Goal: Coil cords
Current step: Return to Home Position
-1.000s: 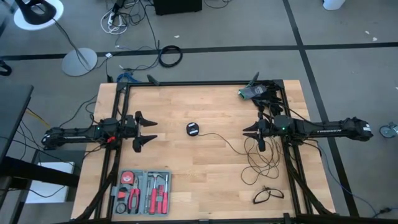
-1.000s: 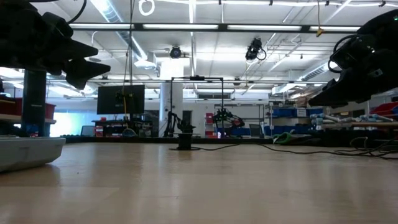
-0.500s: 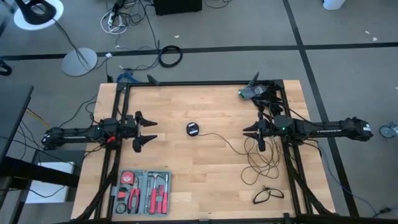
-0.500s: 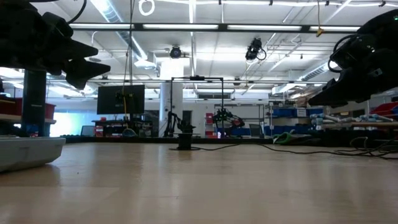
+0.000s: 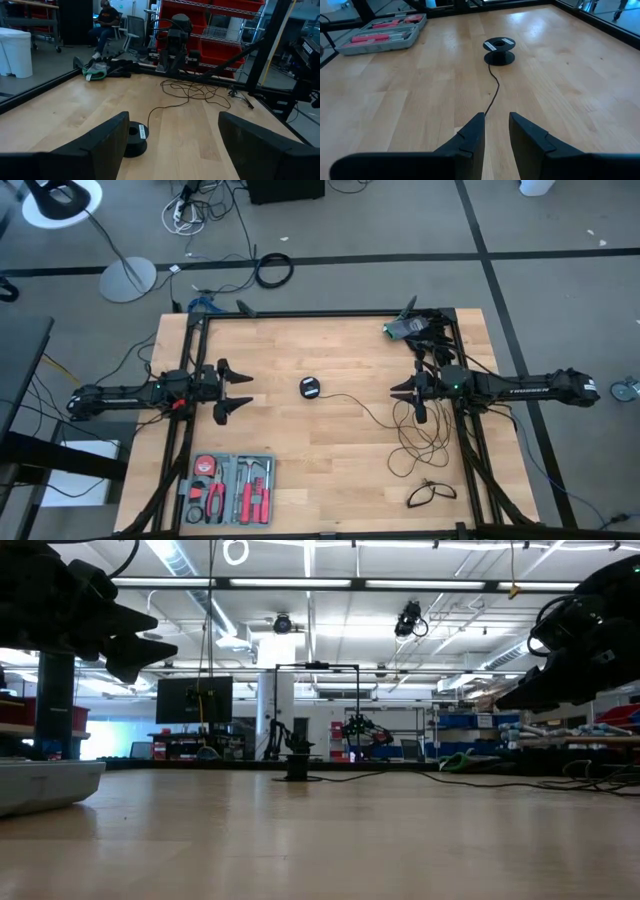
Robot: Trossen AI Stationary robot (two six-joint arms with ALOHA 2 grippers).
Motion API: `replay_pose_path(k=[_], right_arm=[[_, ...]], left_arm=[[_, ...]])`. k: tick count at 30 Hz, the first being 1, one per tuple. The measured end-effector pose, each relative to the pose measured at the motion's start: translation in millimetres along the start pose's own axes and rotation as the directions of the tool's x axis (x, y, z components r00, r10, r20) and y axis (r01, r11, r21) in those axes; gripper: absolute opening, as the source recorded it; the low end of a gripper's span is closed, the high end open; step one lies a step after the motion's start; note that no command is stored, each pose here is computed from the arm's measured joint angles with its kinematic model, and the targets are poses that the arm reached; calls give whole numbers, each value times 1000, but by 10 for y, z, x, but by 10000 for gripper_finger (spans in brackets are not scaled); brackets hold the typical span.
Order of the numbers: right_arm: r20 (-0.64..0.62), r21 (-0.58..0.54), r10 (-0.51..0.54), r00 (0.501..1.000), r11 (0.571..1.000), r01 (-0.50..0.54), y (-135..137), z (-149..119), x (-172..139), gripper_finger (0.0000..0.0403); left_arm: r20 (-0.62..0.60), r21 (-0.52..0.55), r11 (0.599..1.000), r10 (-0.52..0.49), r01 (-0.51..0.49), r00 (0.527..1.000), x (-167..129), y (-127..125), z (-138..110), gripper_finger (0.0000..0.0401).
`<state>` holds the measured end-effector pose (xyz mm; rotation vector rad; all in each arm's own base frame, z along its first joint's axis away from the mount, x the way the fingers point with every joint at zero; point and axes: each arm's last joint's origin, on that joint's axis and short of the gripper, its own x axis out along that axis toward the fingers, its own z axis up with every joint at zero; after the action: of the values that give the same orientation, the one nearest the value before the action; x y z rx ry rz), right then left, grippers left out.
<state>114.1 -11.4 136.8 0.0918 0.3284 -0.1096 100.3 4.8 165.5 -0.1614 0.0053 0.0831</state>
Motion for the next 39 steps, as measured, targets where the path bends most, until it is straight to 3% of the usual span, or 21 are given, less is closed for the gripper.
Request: replay_pose_path(k=[15, 21, 39], right_arm=[[0, 0, 0, 1000, 1000, 0, 0, 0, 0, 89], [0, 0, 0, 1000, 1000, 0, 0, 0, 0, 89], [-1, 0, 0, 1000, 1000, 0, 0, -1, 0, 89]], left_arm=[[0, -1, 1000, 0, 0, 1000, 0, 0, 0, 310], [30, -81, 997, -5, 8, 1000, -1, -5, 29, 310], [53, -82, 997, -9, 13, 999, -2, -9, 52, 310]])
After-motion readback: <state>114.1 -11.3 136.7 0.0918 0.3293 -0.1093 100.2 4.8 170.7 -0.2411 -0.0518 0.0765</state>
